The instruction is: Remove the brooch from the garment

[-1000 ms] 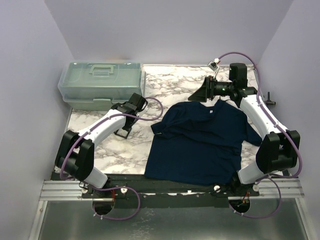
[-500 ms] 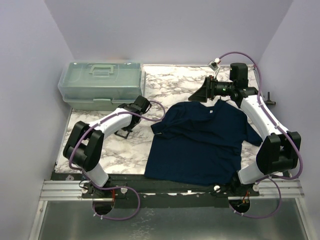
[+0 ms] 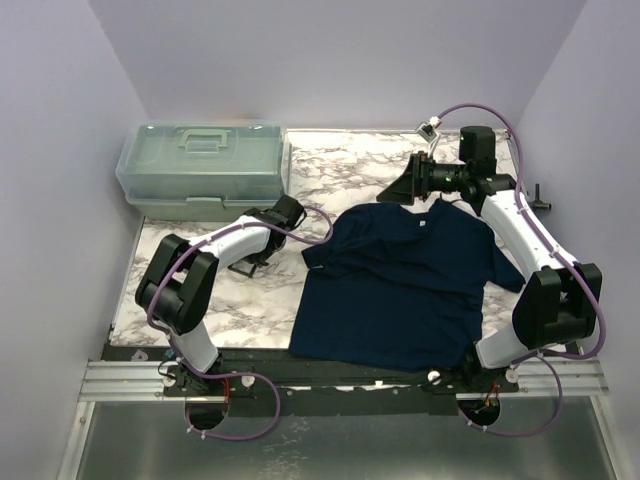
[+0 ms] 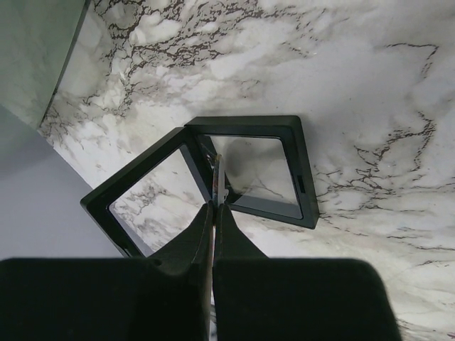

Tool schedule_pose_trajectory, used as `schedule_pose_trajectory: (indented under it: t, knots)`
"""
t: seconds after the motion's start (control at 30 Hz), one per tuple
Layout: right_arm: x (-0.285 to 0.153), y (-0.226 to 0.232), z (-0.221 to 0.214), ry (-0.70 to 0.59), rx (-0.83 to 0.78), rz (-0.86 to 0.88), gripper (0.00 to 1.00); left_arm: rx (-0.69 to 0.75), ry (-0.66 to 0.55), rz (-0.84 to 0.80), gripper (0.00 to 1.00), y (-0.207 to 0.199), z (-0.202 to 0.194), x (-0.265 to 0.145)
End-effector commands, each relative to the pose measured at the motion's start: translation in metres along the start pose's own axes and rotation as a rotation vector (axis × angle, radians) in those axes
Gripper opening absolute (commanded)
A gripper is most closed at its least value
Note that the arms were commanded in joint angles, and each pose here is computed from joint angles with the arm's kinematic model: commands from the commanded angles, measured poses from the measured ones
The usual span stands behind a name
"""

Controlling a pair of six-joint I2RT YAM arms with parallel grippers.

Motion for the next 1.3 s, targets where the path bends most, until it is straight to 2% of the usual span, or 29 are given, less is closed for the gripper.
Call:
schedule_pose_trajectory:
  t: [0.0, 0.07, 0.2, 0.33, 0.47, 0.6, 0.73, 0.8, 0.9, 1.07, 1.13, 1.27]
  knots:
    - [-0.005, 0.009, 0.006, -0.018, -0.044, -0.007, 0.81, -0.010, -0.003, 0.040, 0.00, 0.004, 0.007, 0.000]
    - [-0.005, 0.009, 0.006, -0.016, -0.041, -0.007, 0.81, -0.010, -0.008, 0.042, 0.02, 0.003, 0.010, -0.001]
    - [-0.004, 0.008, 0.006, -0.016, -0.043, -0.009, 0.82, 0.008, -0.034, 0.028, 0.19, 0.001, 0.015, -0.005]
    - [-0.004, 0.008, 0.006, -0.016, -0.042, -0.009, 0.82, 0.018, -0.046, 0.010, 0.29, -0.001, 0.018, -0.007]
    - [-0.004, 0.008, 0.006, -0.014, -0.042, -0.010, 0.82, 0.025, -0.054, -0.020, 0.33, -0.002, 0.022, -0.010]
    - [-0.004, 0.007, 0.006, -0.014, -0.045, -0.011, 0.82, 0.029, -0.091, -0.079, 0.53, -0.003, 0.029, -0.019]
    - [-0.004, 0.006, 0.006, -0.013, -0.039, -0.015, 0.82, 0.040, -0.126, -0.126, 0.61, -0.004, 0.035, -0.025]
    - [-0.003, 0.002, 0.006, -0.012, -0.039, -0.034, 0.82, 0.034, -0.164, -0.166, 0.64, -0.003, 0.040, -0.034]
    - [-0.003, -0.012, 0.007, -0.009, -0.051, -0.115, 0.82, 0.022, -0.287, -0.264, 0.71, -0.003, 0.054, -0.057]
    - [-0.001, -0.046, 0.017, 0.041, -0.107, -0.260, 0.80, 0.041, -0.540, -0.421, 0.70, 0.001, 0.084, -0.101]
    - [0.002, -0.062, 0.020, 0.085, -0.118, -0.305, 0.78, 0.037, -0.607, -0.466, 0.65, 0.002, 0.097, -0.112]
    - [0.007, -0.095, 0.018, 0.181, -0.110, -0.375, 0.76, 0.024, -0.650, -0.574, 0.50, -0.002, 0.122, -0.113]
Point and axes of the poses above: each gripper's point midway between its finger pads, its own x axis out along the fingers, its own y axis along the line the jaws close on, z = x × y, the point moved 5 cm from there along -x, back along the fingers, and after that the axes turned 13 degrees about x, right-handed, at the moved point
